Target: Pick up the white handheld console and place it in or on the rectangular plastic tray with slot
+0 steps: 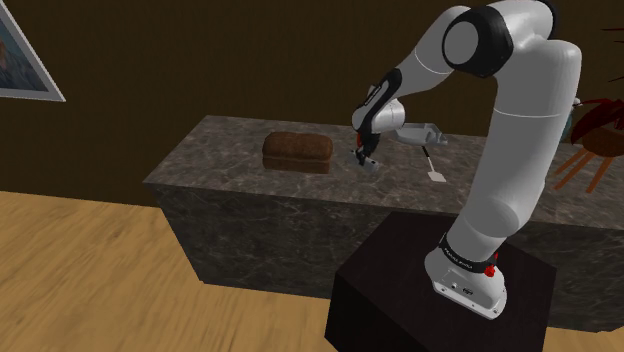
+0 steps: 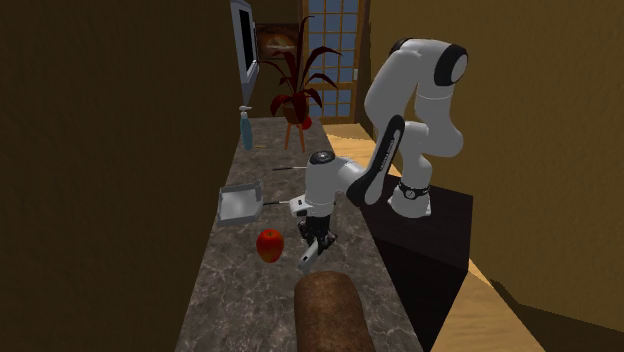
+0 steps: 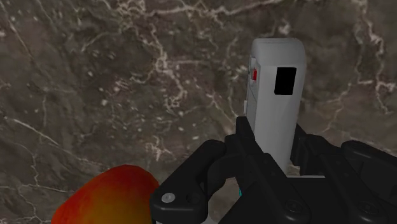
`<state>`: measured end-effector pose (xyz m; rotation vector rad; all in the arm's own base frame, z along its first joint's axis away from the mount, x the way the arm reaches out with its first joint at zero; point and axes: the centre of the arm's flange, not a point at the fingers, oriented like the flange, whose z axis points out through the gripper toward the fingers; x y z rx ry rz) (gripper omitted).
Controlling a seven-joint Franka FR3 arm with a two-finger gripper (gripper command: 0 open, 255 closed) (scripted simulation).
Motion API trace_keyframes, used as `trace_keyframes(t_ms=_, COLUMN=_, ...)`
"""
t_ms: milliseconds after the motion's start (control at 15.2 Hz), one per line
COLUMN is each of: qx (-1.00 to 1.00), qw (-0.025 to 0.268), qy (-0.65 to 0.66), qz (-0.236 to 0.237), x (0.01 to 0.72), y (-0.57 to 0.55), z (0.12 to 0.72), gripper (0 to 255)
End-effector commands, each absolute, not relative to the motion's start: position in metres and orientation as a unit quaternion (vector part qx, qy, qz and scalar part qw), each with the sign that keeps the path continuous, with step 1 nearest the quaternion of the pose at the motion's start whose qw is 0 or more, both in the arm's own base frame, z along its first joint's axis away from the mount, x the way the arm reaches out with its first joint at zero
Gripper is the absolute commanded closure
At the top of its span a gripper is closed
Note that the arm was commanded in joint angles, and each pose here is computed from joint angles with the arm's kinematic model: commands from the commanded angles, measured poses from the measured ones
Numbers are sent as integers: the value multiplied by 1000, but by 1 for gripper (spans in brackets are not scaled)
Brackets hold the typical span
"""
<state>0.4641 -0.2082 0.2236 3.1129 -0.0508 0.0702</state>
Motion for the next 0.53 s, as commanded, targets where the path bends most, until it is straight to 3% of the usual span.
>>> trace_keyframes(t_ms=0, qx=1000, qw=14, qy=-16, qz=22, x=464, y=-208, z=234, gripper=255)
trace_keyframes(t_ms=462, qx=1000, qw=14, qy=-16, qz=22, x=464, y=-208, z=271, gripper=255)
